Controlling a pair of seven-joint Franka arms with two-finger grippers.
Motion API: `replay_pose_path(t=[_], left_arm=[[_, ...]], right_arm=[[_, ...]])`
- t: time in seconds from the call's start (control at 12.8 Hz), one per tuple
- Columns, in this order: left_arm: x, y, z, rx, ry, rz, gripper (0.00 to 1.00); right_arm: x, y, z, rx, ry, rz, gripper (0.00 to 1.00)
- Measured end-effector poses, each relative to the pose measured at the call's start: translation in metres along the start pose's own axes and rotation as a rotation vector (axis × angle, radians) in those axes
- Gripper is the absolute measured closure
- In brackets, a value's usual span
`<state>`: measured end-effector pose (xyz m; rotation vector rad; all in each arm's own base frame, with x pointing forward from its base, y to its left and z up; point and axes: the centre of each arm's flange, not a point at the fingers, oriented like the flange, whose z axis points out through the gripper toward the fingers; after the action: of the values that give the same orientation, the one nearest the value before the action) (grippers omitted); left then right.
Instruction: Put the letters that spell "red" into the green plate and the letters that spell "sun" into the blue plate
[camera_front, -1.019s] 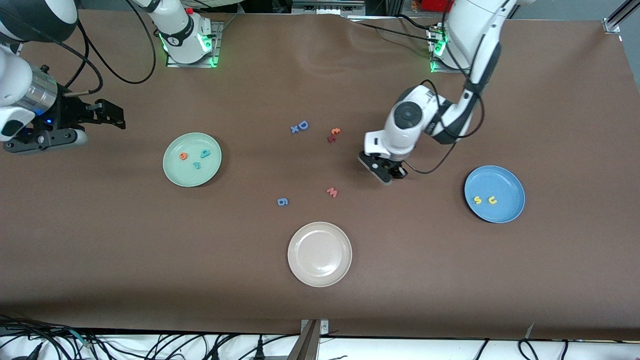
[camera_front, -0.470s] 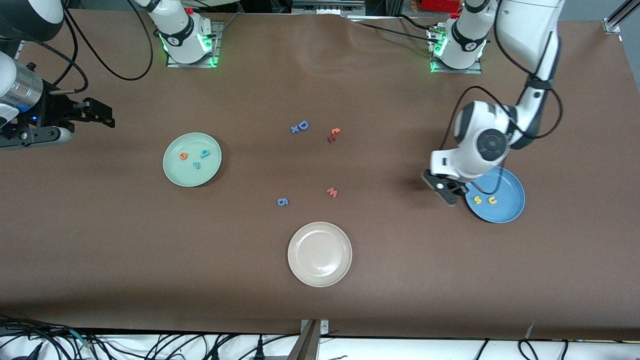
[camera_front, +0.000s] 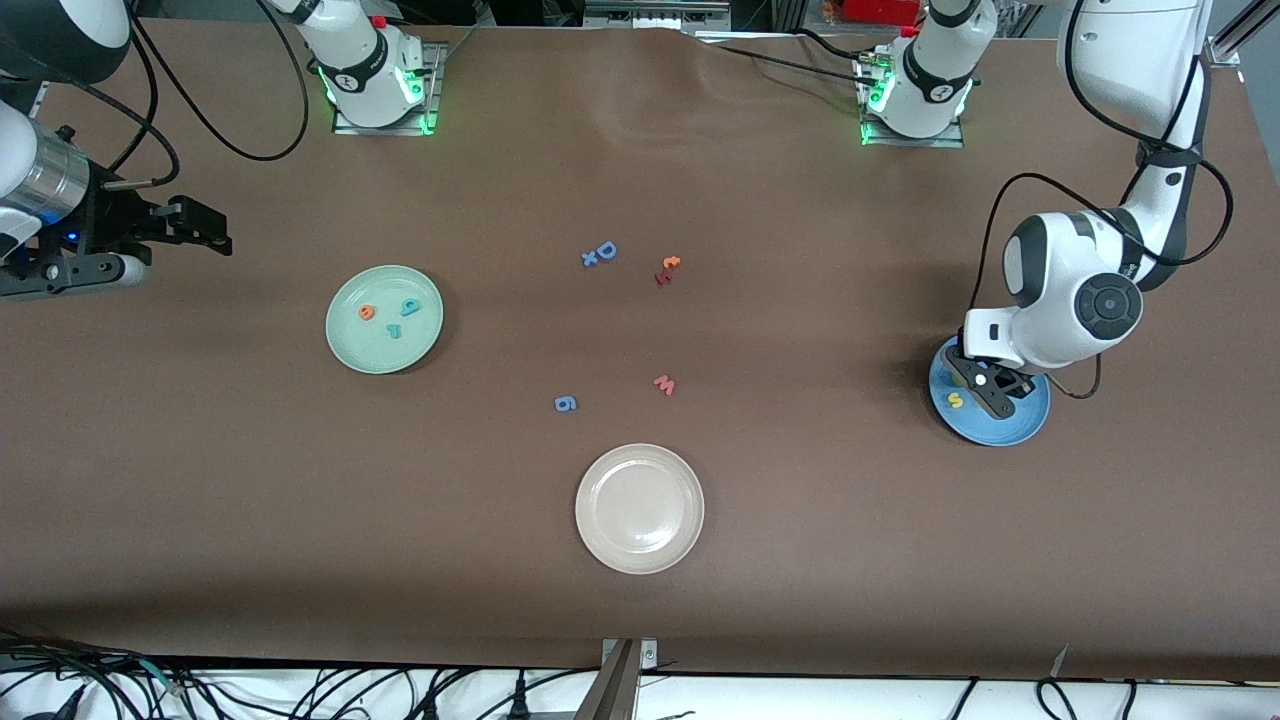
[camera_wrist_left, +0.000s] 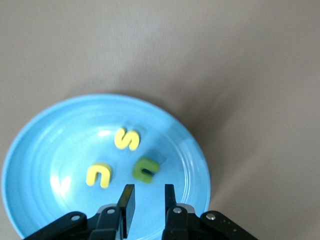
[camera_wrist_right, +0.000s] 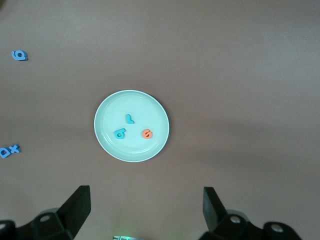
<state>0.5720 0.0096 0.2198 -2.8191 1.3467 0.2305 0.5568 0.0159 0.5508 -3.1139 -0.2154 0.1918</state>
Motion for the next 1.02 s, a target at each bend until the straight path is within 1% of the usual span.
replay_pose_path(t=[0.08, 0.16, 0.24, 0.31, 0.39, 0.47, 0.55, 0.63, 0.86, 0.94, 1.02], left_arm=[[-0.005, -0.002, 0.010, -0.011, -0.013, -0.009, 0.64], [-0.009, -0.005, 0.019, -0.019, -0.024, -0.016, 0.62], [-0.010, -0.006, 0.023, -0.021, -0.029, -0.019, 0.54], [-0.009, -0.007, 0.021, -0.017, -0.025, -0.018, 0.43], [-0.005, -0.010, 0.011, -0.004, -0.010, -0.018, 0.33], [-0.001, -0.014, -0.007, 0.008, 0.010, -0.020, 0.30], [0.004, -0.019, -0.030, 0.017, 0.031, -0.031, 0.30], [0.010, -0.024, -0.058, 0.027, 0.057, -0.057, 0.33], [0.021, -0.027, -0.145, 0.031, 0.140, -0.197, 0.34], [0.020, -0.021, -0.171, 0.028, 0.164, -0.241, 0.27], [0.018, -0.013, -0.197, 0.026, 0.190, -0.267, 0.17]], right_arm=[[0.000, 0.000, 0.000, 0.000, 0.000, 0.000, 0.00], [0.000, 0.000, 0.000, 0.000, 0.000, 0.000, 0.00], [0.000, 0.000, 0.000, 0.000, 0.000, 0.003, 0.00], [0.000, 0.000, 0.001, 0.000, -0.002, 0.009, 0.00], [0.000, 0.001, 0.001, 0.001, -0.003, 0.016, 0.00], [0.001, 0.002, 0.000, 0.001, 0.000, 0.021, 0.00], [0.001, 0.003, -0.004, 0.000, 0.008, 0.024, 0.00], [0.001, 0.005, -0.010, -0.001, 0.022, 0.029, 0.00], [-0.006, 0.013, -0.032, -0.003, 0.047, 0.045, 0.00], [-0.009, 0.015, -0.038, -0.004, 0.055, 0.049, 0.00], [-0.013, 0.017, -0.044, -0.004, 0.061, 0.053, 0.00]])
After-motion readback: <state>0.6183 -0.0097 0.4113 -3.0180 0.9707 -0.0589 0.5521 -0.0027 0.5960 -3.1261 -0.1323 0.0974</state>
